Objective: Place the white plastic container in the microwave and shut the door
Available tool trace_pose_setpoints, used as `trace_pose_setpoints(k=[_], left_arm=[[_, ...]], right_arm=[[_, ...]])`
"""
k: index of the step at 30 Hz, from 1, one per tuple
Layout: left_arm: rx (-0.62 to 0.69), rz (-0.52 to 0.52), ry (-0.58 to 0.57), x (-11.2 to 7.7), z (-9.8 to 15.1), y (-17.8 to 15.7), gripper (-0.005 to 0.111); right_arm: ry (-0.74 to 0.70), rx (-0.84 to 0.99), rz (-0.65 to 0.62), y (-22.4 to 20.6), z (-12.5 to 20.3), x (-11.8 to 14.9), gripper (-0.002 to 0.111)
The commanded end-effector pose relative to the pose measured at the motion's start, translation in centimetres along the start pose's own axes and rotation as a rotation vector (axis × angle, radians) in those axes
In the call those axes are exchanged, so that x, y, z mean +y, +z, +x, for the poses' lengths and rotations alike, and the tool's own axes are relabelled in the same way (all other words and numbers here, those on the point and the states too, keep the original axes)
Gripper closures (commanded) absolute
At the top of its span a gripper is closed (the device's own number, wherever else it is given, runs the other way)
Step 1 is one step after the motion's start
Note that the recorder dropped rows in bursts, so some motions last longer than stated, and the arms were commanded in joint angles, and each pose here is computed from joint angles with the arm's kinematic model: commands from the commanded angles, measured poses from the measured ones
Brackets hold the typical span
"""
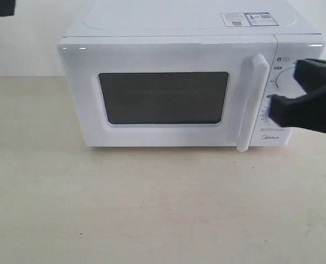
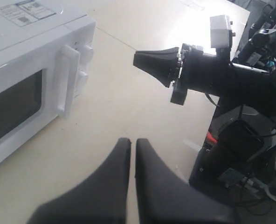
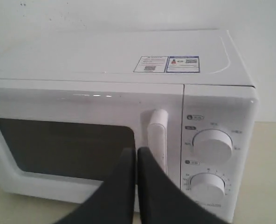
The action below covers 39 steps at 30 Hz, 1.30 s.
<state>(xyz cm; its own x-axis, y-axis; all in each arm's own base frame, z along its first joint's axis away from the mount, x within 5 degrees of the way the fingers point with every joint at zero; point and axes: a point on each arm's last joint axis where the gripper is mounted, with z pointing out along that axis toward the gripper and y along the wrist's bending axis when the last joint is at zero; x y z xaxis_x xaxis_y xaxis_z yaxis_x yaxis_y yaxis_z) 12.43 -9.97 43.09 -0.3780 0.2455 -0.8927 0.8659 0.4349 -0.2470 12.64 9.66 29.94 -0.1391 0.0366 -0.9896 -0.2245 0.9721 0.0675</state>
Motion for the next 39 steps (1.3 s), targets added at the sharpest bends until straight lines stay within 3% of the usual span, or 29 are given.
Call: trace_pose_setpoints(k=[1, 4, 9, 13, 39], left_arm=[[-0.095, 0.002, 0.027, -3.2, -0.1, -2.3, 0.102], [-0.181, 0.022, 0.027, -5.2, 0.8, -3.5, 0.102], [-0.262, -0.012, 0.007, -6.1, 2.2, -4.2, 0.102], [-0.299, -0.031, -0.010, -6.4, 2.5, -4.6, 0.102], [-0.326, -0.051, -0.033, -6.3, 2.3, -4.8, 0.102]], right_arm=[[0.155, 0.015, -0.037, -3.9, -0.6, -3.9, 0.108], [0.238, -0.097, -0.063, -6.2, -1.7, -6.6, 0.108], [0.253, -0.165, -0.091, -7.5, -1.9, -8.1, 0.108], [0.169, -0.179, -0.106, -7.7, -2.0, -8.1, 0.108], [0.175, -0.178, -0.102, -7.7, -1.9, -8.1, 0.108]])
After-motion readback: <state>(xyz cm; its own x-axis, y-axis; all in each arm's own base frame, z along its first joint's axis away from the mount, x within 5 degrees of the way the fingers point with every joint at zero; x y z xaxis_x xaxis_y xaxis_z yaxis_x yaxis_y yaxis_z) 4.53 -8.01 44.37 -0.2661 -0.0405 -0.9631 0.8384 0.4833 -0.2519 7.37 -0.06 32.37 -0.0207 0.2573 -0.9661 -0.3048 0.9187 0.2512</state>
